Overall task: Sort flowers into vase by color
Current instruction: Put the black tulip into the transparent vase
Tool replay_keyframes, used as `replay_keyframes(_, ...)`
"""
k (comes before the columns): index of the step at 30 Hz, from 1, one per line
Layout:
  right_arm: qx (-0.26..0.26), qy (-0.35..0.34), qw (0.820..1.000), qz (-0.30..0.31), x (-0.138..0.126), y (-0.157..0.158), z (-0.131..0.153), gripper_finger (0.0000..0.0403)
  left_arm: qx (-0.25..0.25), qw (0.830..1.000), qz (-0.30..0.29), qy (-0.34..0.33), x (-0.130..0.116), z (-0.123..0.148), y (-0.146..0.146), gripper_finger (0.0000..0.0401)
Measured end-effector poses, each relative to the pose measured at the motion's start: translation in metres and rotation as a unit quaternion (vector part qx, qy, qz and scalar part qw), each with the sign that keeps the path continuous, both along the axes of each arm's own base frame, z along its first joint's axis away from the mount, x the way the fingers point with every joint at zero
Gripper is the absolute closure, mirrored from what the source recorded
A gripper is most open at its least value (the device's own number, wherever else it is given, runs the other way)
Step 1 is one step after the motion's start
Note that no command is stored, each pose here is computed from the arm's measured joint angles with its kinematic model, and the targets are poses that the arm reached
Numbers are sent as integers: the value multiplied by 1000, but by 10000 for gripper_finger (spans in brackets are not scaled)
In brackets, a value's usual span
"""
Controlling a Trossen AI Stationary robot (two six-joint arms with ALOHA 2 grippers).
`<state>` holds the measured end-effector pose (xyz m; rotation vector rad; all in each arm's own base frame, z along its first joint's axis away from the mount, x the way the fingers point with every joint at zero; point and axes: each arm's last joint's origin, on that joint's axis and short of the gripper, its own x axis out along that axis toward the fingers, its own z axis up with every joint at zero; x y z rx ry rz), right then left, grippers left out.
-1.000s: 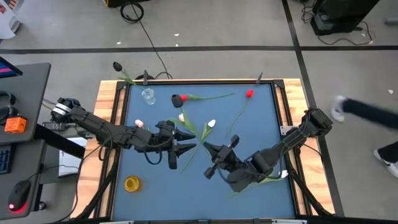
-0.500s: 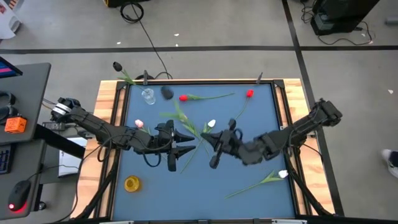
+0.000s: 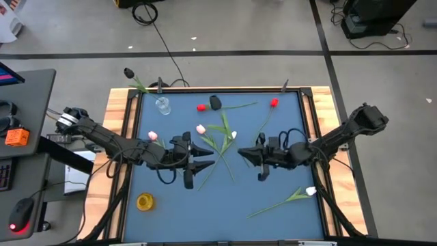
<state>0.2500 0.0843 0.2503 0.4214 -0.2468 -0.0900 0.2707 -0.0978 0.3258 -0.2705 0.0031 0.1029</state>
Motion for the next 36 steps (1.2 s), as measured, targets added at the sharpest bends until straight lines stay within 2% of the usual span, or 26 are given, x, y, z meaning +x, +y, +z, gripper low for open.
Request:
replay_keyframes(5, -16, -12, 999, 46, 3, -2, 4, 403, -14, 999, 31, -14, 10, 0, 19, 229)
replay_keyframes(12, -28, -27, 995, 91, 7, -12, 6, 401, -25, 998, -4, -62, 29, -2, 39, 230)
replay_keyframes(24, -53, -29, 996, 68, 10, -25, 6, 400, -27, 989, -13, -148, 51, -9, 46, 230)
replay_keyframes(30, -54, -23, 996, 65, 11, -27, 5, 399, -32, 987, -14, -155, 57, -11, 50, 232)
replay_keyframes(33, -53, -22, 996, 65, 11, -27, 5, 399, -31, 986, -7, -161, 57, -7, 55, 256)
replay_keyframes(36, -43, -15, 997, 66, 11, -28, 3, 397, -24, 987, -3, -162, 58, -7, 58, 307)
